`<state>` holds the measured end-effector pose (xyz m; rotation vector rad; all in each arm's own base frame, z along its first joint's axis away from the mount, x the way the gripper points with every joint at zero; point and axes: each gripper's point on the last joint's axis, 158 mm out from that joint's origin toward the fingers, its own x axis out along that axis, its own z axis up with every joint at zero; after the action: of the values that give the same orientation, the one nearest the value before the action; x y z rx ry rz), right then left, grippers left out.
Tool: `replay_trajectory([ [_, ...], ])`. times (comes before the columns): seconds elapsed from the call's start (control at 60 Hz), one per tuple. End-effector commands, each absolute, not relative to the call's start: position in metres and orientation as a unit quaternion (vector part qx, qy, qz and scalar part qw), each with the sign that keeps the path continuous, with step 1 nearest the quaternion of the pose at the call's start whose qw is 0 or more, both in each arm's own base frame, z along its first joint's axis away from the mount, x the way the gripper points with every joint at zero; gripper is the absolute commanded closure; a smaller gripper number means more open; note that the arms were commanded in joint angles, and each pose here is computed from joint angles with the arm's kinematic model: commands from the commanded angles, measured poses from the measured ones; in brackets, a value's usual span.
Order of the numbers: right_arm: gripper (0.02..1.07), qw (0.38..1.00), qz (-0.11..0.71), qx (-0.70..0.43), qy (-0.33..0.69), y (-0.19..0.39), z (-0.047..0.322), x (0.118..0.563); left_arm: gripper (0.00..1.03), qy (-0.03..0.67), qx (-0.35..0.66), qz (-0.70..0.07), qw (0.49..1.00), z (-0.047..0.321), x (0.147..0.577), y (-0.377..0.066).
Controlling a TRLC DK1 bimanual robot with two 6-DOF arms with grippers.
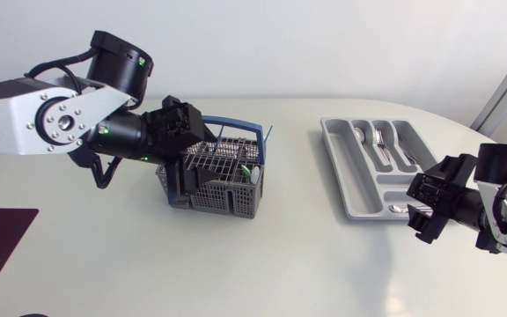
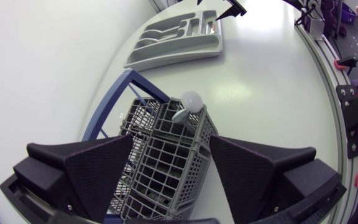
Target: Unload the cutlery basket into the drawer organizer.
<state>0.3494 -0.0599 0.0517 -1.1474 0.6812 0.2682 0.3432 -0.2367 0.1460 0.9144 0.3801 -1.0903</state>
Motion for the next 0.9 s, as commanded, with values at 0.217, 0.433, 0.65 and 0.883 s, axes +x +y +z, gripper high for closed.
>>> replay_trajectory([
  [0.217,0.06,0.818,0.209,-0.459,0.277,0.023,0.076,0.333,0.13,0.145,0.484,-0.547,0.667,0.143,0.33,-0.232],
  [0.433,0.06,0.826,0.253,-0.433,0.256,0.067,0.087,0.324,0.14,0.103,0.529,-0.569,0.621,0.143,0.327,-0.24],
  [0.65,0.07,0.831,0.279,-0.415,0.243,0.098,0.092,0.319,0.19,0.076,0.569,-0.59,0.568,0.13,0.323,-0.258],
  [0.883,0.07,0.831,0.294,-0.408,0.238,0.118,0.092,0.315,0.3,0.077,0.591,-0.598,0.535,0.116,0.338,-0.271],
])
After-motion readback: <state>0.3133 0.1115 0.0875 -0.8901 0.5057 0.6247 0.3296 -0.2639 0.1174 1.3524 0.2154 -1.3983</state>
